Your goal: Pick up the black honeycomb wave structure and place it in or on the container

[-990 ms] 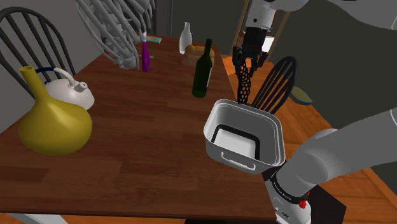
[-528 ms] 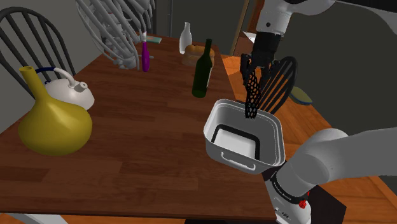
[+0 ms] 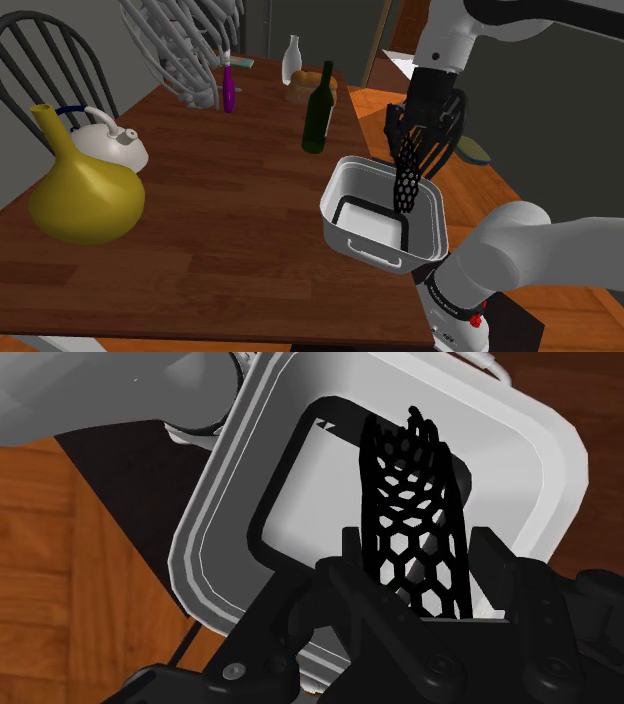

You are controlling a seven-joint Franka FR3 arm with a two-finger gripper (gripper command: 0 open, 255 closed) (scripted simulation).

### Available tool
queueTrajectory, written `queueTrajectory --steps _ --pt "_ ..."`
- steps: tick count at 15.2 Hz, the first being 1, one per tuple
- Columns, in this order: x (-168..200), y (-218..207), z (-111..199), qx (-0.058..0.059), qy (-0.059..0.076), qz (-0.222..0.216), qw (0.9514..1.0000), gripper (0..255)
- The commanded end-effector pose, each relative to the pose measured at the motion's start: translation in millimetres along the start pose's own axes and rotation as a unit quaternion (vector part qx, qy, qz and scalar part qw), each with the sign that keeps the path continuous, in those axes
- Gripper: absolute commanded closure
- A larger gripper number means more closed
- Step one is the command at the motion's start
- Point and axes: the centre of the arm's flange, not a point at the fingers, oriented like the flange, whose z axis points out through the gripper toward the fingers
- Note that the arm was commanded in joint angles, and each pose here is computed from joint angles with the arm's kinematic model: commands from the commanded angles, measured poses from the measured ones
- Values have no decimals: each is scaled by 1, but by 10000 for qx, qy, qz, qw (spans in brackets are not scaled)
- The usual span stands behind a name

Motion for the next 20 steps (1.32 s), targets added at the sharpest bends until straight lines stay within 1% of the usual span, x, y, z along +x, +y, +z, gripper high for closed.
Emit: queueTrajectory --steps 1,14,20 --pt "2 1 10 1 0 2 10000 255" --pt "21 5 76 1 0 2 10000 255" --pt "22 5 78 1 0 2 10000 255"
